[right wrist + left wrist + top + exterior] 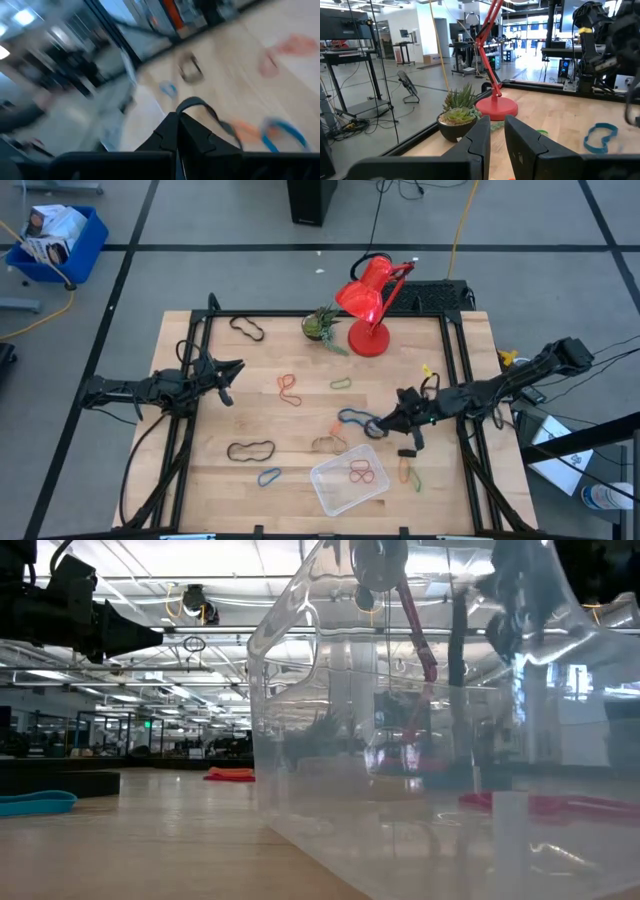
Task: Pick and place rubber bands into bin
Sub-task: Put the black rubber band into the transparent container
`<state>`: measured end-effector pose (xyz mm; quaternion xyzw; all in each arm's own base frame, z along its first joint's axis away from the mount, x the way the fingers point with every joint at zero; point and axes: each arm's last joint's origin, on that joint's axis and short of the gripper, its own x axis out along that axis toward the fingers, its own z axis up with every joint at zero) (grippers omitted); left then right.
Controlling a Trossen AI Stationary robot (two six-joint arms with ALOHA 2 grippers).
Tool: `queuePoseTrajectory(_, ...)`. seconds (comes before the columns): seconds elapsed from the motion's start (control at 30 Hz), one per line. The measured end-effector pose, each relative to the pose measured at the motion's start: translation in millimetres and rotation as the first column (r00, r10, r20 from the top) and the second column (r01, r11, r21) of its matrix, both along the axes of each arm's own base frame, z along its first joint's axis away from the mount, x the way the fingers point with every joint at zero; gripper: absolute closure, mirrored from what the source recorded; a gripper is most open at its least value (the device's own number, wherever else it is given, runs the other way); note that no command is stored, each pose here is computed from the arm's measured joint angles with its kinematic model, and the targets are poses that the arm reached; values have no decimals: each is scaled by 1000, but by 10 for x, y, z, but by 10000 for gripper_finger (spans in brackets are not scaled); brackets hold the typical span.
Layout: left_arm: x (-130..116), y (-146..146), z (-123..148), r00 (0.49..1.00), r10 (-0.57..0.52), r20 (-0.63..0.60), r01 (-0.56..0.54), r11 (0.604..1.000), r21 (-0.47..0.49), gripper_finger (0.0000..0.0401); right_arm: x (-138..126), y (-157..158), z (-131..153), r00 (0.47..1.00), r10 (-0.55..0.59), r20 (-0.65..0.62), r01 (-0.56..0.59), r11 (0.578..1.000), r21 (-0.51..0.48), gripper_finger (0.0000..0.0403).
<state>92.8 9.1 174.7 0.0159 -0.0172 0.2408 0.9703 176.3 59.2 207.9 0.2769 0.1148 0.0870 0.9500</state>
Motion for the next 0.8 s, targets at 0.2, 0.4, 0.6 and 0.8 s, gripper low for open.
queuePoseTrajectory(0.2,0,0,-1,1000,0,0,0,1000,0,339,13,24,408,958,37,284,-40,999,4,403)
queuePoseTrajectory(0.4,0,0,-1,1000,0,0,0,1000,0,338,127,88,912,972,124,201,-89,981,-175,403)
queuePoseTrajectory(0.6,0,0,0,1000,0,0,0,1000,0,339,313,184,1360,984,166,67,-138,941,-308,403)
queuePoseTrajectory(0.8,0,0,0,1000,0,0,0,1000,0,339,550,452,1455,963,235,-130,-267,891,-366,403)
